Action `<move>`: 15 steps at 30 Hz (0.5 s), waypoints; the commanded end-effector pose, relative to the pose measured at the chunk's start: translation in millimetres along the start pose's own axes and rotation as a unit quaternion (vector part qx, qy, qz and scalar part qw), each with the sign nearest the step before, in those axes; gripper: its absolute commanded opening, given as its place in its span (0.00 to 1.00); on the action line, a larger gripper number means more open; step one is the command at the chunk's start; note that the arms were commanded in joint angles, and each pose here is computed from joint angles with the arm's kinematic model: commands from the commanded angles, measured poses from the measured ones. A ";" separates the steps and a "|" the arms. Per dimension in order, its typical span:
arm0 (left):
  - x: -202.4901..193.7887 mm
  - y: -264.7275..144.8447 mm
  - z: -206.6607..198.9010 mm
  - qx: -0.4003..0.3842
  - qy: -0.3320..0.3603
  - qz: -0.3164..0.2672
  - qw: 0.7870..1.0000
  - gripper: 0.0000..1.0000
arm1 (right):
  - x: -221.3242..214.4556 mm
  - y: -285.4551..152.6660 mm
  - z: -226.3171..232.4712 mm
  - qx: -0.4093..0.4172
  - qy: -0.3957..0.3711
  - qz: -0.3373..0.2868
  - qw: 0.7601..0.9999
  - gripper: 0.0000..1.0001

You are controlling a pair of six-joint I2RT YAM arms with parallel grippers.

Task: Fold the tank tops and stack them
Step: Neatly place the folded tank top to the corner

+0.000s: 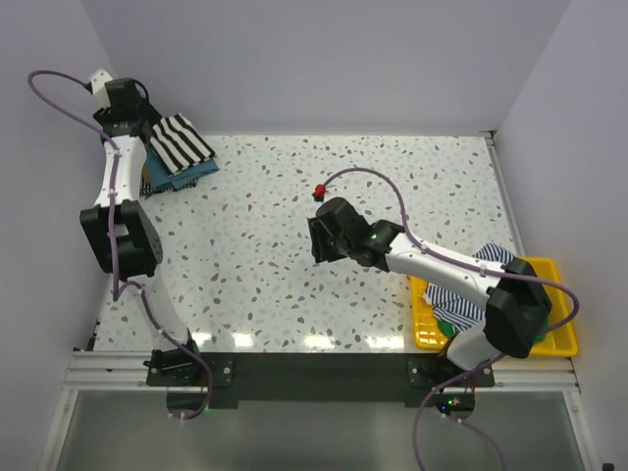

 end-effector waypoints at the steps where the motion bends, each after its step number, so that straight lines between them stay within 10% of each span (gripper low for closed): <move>1: 38.9 -75.9 -26.5 -0.056 -0.035 -0.043 0.997 0.73 | 27.3 -32.6 -1.9 -0.003 0.007 -0.052 0.999 0.45; 7: -21.3 -198.8 -91.6 -0.195 0.004 -0.025 0.980 0.74 | 33.5 -60.3 -15.3 -0.026 0.030 -0.081 0.996 0.49; 15: -195.4 -352.9 -129.5 -0.349 0.150 0.068 0.922 0.74 | 20.7 -101.0 -61.3 -0.079 0.071 -0.145 0.984 0.56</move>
Point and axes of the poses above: each gripper's point midway between its finger pads, its own y axis out along the fingers, its own z axis along the line the jaws close on, x = y × z, the point moved 4 cm from there along -y, back along the fingers, and after that the axes turned 9 degrees about y, right-handed, at the moved point
